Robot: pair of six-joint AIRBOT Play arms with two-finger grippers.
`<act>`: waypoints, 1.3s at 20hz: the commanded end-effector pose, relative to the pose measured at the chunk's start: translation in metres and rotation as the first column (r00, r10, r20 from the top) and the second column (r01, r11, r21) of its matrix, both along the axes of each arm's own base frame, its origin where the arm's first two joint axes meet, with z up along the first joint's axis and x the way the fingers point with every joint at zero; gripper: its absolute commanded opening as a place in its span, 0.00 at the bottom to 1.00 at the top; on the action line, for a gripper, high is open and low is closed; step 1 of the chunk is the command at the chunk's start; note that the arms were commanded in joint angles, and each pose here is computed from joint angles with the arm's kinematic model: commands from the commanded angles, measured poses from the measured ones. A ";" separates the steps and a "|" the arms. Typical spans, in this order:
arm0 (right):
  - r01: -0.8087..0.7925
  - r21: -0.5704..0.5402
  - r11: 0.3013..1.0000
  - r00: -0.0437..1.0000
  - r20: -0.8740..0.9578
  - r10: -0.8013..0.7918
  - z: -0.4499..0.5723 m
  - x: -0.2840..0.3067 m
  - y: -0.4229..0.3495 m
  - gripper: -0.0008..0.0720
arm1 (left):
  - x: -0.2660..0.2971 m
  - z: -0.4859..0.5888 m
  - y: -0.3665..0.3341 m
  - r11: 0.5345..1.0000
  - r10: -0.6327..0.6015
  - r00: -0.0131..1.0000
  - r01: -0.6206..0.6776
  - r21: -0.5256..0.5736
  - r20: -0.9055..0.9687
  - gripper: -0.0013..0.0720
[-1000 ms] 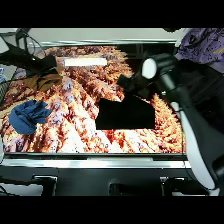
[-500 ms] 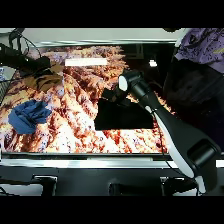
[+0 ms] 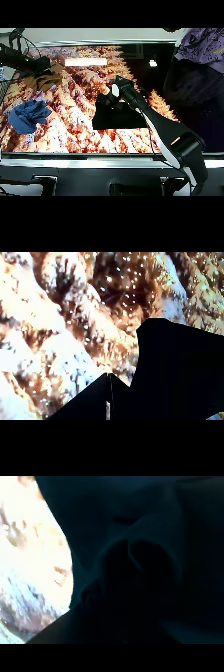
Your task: Fold the clothes and pants, and hang the long-sleeved shirts on hangers.
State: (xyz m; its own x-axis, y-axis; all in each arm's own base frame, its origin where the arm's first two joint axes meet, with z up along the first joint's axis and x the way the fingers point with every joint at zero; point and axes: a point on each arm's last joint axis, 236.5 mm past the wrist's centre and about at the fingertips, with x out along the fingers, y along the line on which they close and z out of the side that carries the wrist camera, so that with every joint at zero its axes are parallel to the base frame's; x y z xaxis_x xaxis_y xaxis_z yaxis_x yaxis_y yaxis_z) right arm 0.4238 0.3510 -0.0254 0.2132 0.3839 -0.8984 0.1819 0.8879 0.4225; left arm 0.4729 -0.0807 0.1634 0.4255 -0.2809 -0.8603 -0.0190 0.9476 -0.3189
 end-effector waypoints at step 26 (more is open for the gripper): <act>0.061 0.434 0.899 0.997 -0.072 -0.033 -0.029 -0.040 -0.326 0.91 | 0.000 -0.001 0.001 1.000 0.001 1.000 -0.001 0.001 -0.003 0.05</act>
